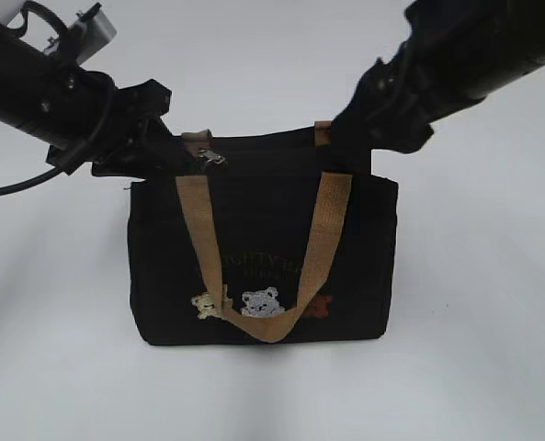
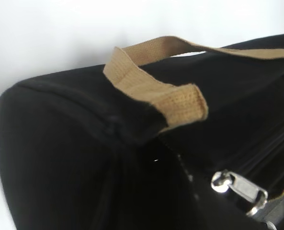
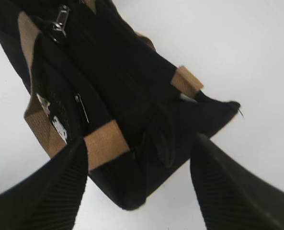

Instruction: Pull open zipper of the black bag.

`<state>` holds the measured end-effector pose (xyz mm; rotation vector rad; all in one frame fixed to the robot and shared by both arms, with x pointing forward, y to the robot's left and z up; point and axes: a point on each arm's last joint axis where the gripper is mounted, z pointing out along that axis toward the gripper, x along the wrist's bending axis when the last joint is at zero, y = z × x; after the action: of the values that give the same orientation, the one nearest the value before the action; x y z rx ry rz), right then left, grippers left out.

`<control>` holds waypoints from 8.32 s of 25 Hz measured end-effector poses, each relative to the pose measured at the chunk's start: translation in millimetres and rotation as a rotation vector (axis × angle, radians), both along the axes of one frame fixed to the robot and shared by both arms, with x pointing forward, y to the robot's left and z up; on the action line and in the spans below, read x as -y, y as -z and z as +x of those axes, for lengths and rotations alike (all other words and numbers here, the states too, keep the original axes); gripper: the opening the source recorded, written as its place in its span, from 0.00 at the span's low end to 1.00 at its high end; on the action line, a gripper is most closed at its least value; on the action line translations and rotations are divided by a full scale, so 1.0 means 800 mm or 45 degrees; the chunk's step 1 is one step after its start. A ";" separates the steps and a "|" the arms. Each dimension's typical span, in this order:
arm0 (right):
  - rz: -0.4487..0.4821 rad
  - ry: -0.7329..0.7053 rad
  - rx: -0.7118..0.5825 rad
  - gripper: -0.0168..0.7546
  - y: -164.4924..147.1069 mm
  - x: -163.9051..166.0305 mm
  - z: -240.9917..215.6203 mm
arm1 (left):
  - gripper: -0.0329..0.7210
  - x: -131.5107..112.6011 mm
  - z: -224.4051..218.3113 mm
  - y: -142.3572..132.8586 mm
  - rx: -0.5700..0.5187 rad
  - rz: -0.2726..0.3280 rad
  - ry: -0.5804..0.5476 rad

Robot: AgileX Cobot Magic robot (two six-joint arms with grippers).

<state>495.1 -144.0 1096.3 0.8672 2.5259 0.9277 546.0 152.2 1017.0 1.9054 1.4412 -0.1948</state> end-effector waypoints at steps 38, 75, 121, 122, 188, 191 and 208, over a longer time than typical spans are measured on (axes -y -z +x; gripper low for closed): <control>0.039 -0.222 0.261 0.52 0.037 -0.093 0.009 | 0.05 -0.003 -0.026 -0.037 0.047 -0.013 0.098; 0.016 -0.221 0.117 0.12 0.052 -0.088 0.010 | 0.05 -0.003 -0.027 -0.037 0.038 -0.014 0.105; -0.097 0.602 -0.493 0.67 0.039 0.139 -0.165 | 0.44 -0.149 -0.285 -0.122 0.421 0.472 -0.207; -0.091 0.600 -0.478 0.67 0.040 0.142 -0.180 | 0.44 -0.153 -0.301 -0.111 0.442 0.472 -0.216; 0.296 0.772 0.320 0.67 0.062 0.178 -0.330 | 0.38 -0.178 -0.396 -0.054 0.873 0.449 -0.606; 0.296 0.772 0.320 0.67 0.062 0.178 -0.330 | 0.37 -0.178 -0.396 -0.054 0.873 0.449 -0.606; 0.293 0.805 0.320 0.67 0.063 0.180 -0.329 | 0.37 -0.178 -0.396 -0.054 0.873 0.449 -0.606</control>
<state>231.6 -288.2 1046.2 1.4037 1.7779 1.0285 228.9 294.4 1059.9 1.5758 1.4297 0.8997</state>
